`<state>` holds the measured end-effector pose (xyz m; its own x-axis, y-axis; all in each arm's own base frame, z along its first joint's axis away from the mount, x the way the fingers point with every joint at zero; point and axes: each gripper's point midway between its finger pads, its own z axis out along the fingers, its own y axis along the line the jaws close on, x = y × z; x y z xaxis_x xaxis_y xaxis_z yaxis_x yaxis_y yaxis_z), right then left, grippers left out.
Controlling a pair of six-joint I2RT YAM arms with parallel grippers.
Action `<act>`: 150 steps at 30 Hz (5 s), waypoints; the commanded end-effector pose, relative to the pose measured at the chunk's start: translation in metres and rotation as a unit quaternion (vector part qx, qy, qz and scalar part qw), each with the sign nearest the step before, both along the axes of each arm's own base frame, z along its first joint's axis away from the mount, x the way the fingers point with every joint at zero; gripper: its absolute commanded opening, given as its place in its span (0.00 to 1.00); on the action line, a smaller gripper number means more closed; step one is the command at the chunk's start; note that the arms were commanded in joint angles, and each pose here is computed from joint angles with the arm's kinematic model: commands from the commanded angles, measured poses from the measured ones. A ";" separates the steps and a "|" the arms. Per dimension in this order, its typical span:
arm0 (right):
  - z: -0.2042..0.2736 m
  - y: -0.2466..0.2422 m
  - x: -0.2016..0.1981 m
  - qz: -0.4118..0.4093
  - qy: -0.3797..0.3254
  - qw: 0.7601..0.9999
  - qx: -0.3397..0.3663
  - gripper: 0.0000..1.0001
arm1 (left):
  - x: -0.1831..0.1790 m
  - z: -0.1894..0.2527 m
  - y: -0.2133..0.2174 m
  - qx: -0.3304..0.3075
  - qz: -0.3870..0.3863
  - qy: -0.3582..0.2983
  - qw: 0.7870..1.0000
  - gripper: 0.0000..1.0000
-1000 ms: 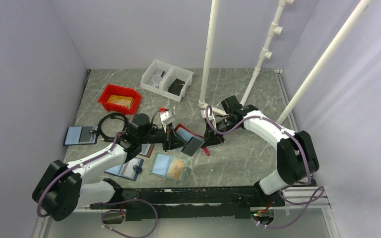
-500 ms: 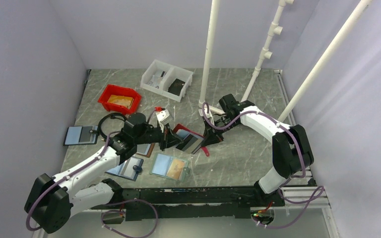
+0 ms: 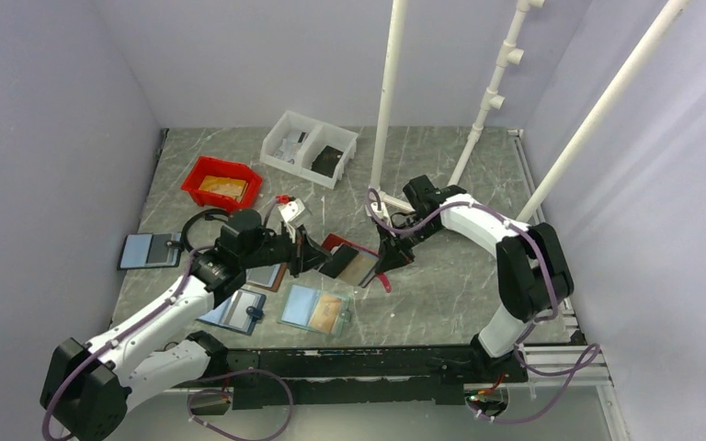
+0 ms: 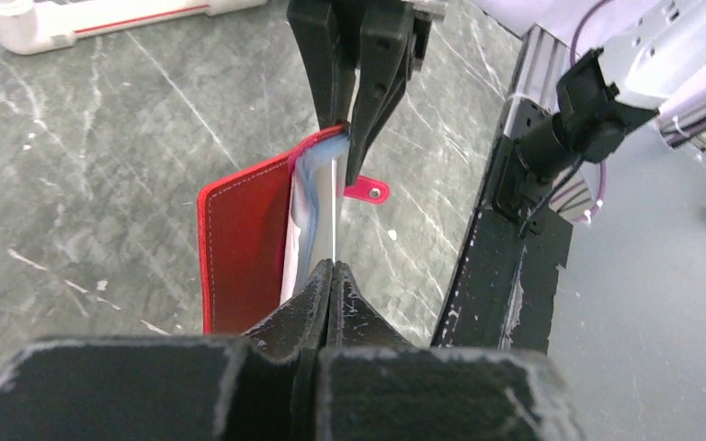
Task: Take the credit cards out of the card holder
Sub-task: Remove the credit card from the card holder, then place the credit card in the storage box.
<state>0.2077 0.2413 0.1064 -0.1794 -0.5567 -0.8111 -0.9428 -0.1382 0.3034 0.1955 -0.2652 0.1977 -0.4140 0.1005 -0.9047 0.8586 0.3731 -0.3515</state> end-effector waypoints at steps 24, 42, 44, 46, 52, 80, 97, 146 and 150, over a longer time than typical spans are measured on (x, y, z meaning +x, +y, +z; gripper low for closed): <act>0.017 -0.022 0.045 -0.105 -0.073 0.991 -0.035 0.65 | 0.016 -0.007 0.017 -0.137 0.049 0.159 0.977 0.00; 0.058 0.011 0.010 -0.058 0.005 0.993 0.102 0.72 | -0.001 -0.004 -0.024 -0.102 -0.042 0.130 0.985 0.00; 0.059 0.014 0.007 -0.054 0.027 0.992 0.108 0.71 | -0.002 -0.004 -0.027 -0.102 -0.049 0.132 0.985 0.00; 0.058 0.020 0.002 -0.045 0.046 0.992 0.108 0.68 | -0.003 -0.005 -0.031 -0.098 -0.054 0.133 0.985 0.00; 0.052 0.034 -0.008 -0.029 0.089 0.991 0.100 0.51 | -0.005 -0.006 -0.036 -0.097 -0.061 0.133 0.984 0.00; 0.056 0.010 0.002 -0.015 -0.068 0.997 0.035 0.00 | 0.007 0.011 0.020 -0.188 0.194 0.249 0.930 0.93; 0.053 0.003 0.010 -0.031 -0.106 0.994 0.013 0.00 | 0.001 0.038 0.014 -0.311 0.229 0.450 0.805 0.94; 0.055 0.007 0.014 -0.051 -0.272 0.961 0.015 0.00 | 0.044 -0.013 -0.077 -0.307 0.275 0.605 0.682 0.28; 0.053 0.007 0.011 -0.042 -0.269 0.962 0.015 0.10 | 0.044 -0.014 -0.079 -0.312 0.266 0.603 0.685 0.03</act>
<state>0.2219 0.2414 0.1483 0.1724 -0.5716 -0.8022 -0.9810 -0.0259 -0.1924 0.2358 -0.3334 0.1513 -0.6842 -0.6479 0.3347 -0.4782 0.0521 -0.8767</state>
